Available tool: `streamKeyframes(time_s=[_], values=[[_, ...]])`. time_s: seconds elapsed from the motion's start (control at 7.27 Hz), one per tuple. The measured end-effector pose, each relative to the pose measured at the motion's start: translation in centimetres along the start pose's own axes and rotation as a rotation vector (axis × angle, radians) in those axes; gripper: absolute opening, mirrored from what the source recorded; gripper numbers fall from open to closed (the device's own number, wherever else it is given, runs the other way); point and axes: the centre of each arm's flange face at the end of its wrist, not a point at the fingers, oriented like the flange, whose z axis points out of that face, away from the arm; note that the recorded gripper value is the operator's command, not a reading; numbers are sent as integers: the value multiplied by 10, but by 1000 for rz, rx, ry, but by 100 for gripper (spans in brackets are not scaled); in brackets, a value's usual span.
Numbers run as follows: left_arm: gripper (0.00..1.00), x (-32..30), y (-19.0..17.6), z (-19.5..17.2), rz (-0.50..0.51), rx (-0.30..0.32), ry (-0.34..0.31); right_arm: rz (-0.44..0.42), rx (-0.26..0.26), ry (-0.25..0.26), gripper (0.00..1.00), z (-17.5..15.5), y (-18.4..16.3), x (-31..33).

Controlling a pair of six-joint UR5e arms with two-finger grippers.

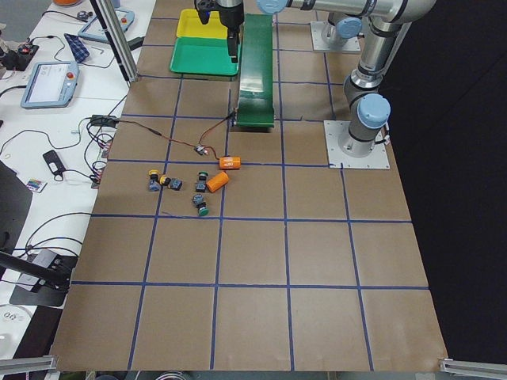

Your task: Sort buttons by color to trays

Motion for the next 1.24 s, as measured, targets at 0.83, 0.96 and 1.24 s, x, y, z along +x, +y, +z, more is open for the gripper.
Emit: streamKeyframes(time_s=[0.83, 0.96, 1.24], values=[[100, -195, -57, 241, 70, 29, 38, 0, -1, 1, 100, 0, 0, 0], [99, -203, -62, 257, 94, 32, 36, -1, 1, -1, 100, -1, 1, 0], [57, -210, -68, 276, 99, 34, 38, -2, 2, -1, 100, -1, 1, 0]])
